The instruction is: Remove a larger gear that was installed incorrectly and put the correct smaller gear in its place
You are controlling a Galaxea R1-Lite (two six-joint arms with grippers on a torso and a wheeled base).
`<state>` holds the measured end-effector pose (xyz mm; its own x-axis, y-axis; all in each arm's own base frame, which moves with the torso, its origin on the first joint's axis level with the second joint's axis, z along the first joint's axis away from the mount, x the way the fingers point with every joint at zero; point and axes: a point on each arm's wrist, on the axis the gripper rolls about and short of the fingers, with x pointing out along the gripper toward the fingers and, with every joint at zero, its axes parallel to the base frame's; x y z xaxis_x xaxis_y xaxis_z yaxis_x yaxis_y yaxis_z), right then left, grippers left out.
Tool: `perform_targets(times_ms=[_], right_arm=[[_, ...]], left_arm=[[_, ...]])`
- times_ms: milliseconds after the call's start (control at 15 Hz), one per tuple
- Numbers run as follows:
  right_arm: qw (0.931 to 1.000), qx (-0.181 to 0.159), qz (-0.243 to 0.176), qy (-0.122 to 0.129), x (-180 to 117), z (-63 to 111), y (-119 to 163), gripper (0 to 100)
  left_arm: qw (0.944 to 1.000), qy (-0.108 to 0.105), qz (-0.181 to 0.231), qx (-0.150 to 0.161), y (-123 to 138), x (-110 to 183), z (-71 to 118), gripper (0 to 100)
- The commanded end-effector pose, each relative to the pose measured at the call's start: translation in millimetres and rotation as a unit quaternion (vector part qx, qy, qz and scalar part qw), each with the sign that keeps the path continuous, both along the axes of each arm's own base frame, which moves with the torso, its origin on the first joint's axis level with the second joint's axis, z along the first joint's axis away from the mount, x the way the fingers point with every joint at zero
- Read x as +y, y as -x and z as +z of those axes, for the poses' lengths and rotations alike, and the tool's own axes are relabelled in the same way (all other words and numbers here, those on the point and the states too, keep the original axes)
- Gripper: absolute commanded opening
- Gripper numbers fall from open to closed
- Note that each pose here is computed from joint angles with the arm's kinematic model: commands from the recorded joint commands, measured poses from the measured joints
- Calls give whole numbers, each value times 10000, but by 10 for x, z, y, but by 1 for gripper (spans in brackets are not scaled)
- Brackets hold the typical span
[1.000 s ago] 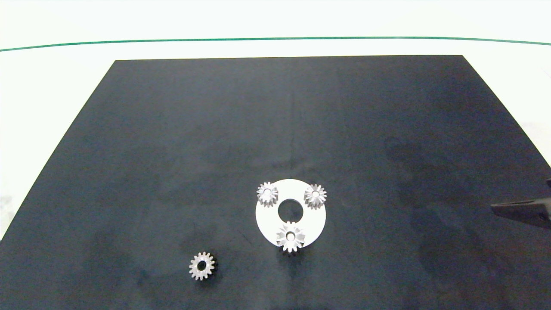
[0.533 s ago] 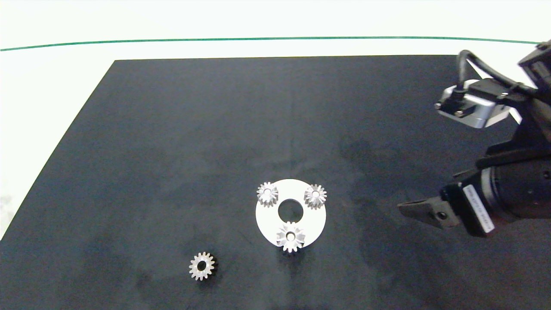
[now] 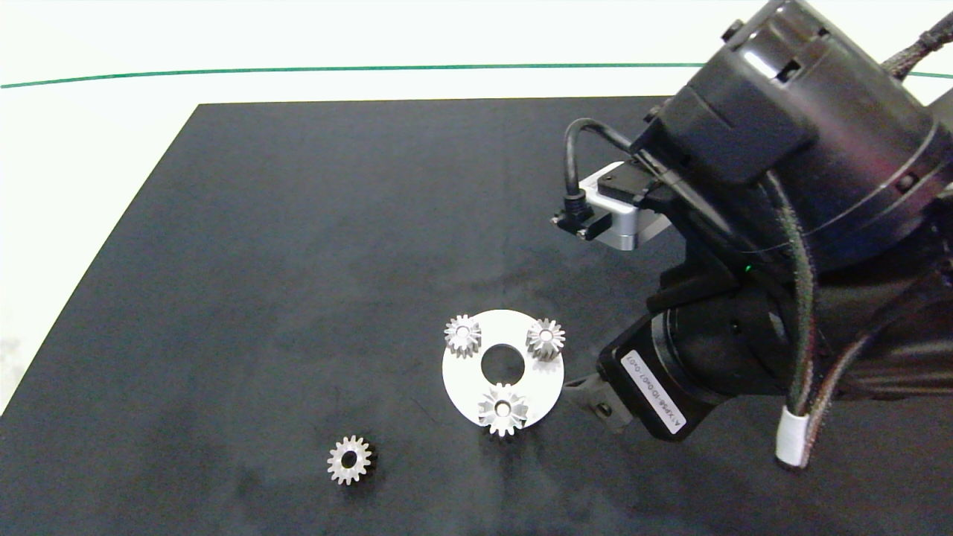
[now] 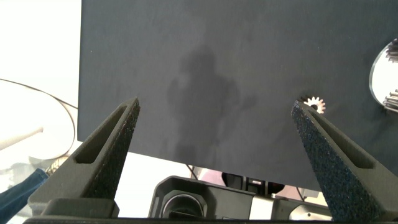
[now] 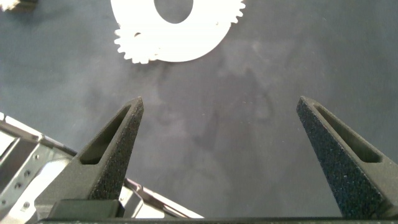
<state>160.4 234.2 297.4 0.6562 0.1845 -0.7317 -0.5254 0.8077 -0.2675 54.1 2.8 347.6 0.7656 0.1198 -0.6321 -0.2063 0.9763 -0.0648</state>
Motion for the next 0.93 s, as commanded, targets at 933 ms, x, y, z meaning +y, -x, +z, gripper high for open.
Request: perform_targets(times_ms=[933], right_arm=[[9899,654,313,1220,776,-727,-263,100]], left_arm=[[10000,2,37,31,4,3,-5,100]])
